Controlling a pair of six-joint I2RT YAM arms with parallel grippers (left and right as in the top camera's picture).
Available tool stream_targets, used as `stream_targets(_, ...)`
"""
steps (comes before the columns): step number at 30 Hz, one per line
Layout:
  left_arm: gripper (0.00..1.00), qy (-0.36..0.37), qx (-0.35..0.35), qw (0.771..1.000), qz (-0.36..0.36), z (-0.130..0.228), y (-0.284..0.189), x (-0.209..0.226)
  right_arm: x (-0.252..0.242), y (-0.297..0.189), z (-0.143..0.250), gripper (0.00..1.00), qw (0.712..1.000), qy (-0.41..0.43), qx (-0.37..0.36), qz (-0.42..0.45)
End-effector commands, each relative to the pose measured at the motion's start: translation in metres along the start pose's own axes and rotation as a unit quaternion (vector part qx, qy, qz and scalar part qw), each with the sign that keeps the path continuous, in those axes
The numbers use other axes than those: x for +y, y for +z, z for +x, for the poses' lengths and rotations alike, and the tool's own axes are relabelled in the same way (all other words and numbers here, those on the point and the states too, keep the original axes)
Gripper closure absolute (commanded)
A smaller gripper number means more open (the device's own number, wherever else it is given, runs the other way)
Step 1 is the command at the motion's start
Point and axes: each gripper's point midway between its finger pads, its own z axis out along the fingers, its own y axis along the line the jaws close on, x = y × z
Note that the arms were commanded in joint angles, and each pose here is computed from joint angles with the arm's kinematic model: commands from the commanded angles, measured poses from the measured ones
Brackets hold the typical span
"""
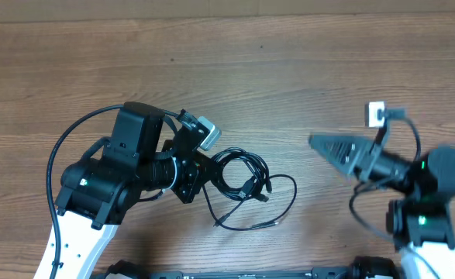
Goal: Untangle cables
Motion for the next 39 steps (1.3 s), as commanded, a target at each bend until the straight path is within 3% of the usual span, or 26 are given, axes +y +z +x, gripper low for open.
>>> stream_targets(1, 0.96, 0.019, -0.012, 1.000, 0.012, -0.007, -0.005, -0.007, 0.010, 0.005, -0.024, 0.13, 0.998, -0.058, -0.004, 0.005)
stream_targets(7, 0.96, -0.038, -0.011, 0.999, -0.027, -0.007, -0.005, 0.007, -0.008, 0.008, -0.040, 0.17, 0.997, -0.022, -0.003, 0.073)
stream_targets(12, 0.96, -0.056, -0.018, 0.997, -0.039, -0.010, -0.005, 0.011, -0.031, 0.007, -0.013, 0.17, 0.986, 0.001, 0.027, 0.163)
stream_targets(19, 0.96, 0.028, -0.020, 0.999, -0.012, -0.012, -0.005, 0.002, 0.000, 0.043, 0.058, 0.12, 0.976, -0.106, 0.168, 0.086)
stream_targets(26, 0.96, 0.027, -0.006, 1.000, -0.011, -0.006, -0.002, 0.003, 0.013, 0.066, 0.088, 0.15, 0.958, -0.187, 0.208, 0.067)
stream_targets(29, 0.96, 0.028, -0.008, 1.000, -0.004, -0.007, -0.002, 0.001, 0.006, 0.072, 0.090, 0.23, 0.953, -0.202, 0.203, 0.094)
stream_targets(36, 0.96, 0.030, -0.012, 0.999, 0.014, -0.009, -0.002, -0.005, -0.006, 0.088, 0.101, 0.69, 0.947, -0.207, 0.220, 0.111)
stream_targets(39, 0.96, 0.024, -0.003, 1.000, -0.013, -0.006, -0.001, 0.005, -0.004, 0.090, 0.100, 0.82, 0.948, -0.207, 0.217, 0.108)
